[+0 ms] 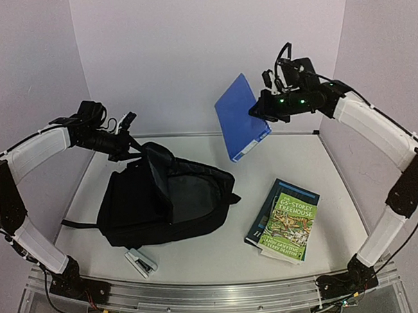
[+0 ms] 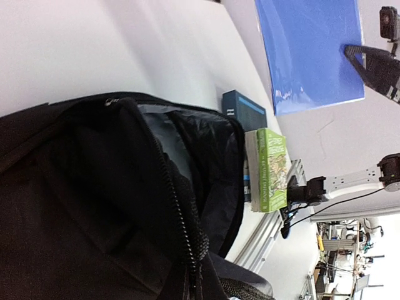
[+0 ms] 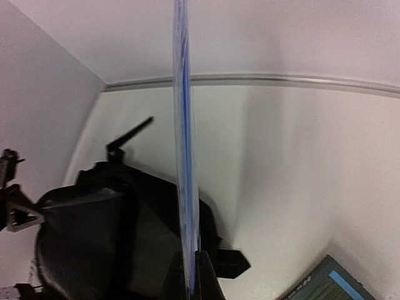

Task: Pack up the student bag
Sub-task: Pick up the files from the center of the board, then place the files in the student bag.

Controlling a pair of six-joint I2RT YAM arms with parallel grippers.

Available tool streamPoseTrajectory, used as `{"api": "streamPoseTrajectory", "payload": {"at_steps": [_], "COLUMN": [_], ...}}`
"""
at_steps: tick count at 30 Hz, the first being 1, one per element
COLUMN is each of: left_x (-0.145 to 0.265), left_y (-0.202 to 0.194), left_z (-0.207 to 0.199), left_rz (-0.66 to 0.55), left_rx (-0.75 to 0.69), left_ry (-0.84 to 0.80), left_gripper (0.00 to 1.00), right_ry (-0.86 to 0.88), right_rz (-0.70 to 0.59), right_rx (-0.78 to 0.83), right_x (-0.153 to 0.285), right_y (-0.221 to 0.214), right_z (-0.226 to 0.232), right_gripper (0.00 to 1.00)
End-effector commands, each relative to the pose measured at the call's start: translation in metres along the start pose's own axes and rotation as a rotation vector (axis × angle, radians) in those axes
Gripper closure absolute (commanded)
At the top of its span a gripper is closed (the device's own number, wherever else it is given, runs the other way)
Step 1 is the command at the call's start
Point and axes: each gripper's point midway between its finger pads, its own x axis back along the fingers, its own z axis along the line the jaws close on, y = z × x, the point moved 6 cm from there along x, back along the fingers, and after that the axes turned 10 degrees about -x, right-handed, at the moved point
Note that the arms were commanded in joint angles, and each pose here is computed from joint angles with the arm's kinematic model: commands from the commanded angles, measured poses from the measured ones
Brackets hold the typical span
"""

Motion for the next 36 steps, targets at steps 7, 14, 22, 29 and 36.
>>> {"api": "streamPoseTrajectory", "payload": {"at_steps": [7,14,22,29,36], "left_x": [0.040,0.036,0.019,0.004,-0.007], "left_y": [0.043,0.047,0.049,0.049,0.056], "left_z": [-0.063,-0.064,-0.077,-0.084,-0.080], "left_rz": [-0.092,-0.084,-0.053,-0.022,-0.019], "left_rx": [-0.171,-0.168,-0.200,-0.209,-0.210], "left_ry": [-0.186,-0.235,-0.280,-0.325,-0.321], "left_gripper": [1.00,1.00,1.00,1.00,1.00], "right_ry": [0.383,0.420,0.406,0.541,0.563], "right_rz": [0.330,0.446,0.415,0.231,0.230], "right_rx": [-0.068,-0.096,-0.169,-0.343,-0.378], "right_x": [-0.023,-0.059,-0.094,-0.107,-0.131], "right_y": [-0.081,-0.116,-0.123,-0.107,-0.139], "right_z": [0.033,0.046,0.049,0.057,0.072], "right_gripper": [1.00,1.00,1.00,1.00,1.00]}}
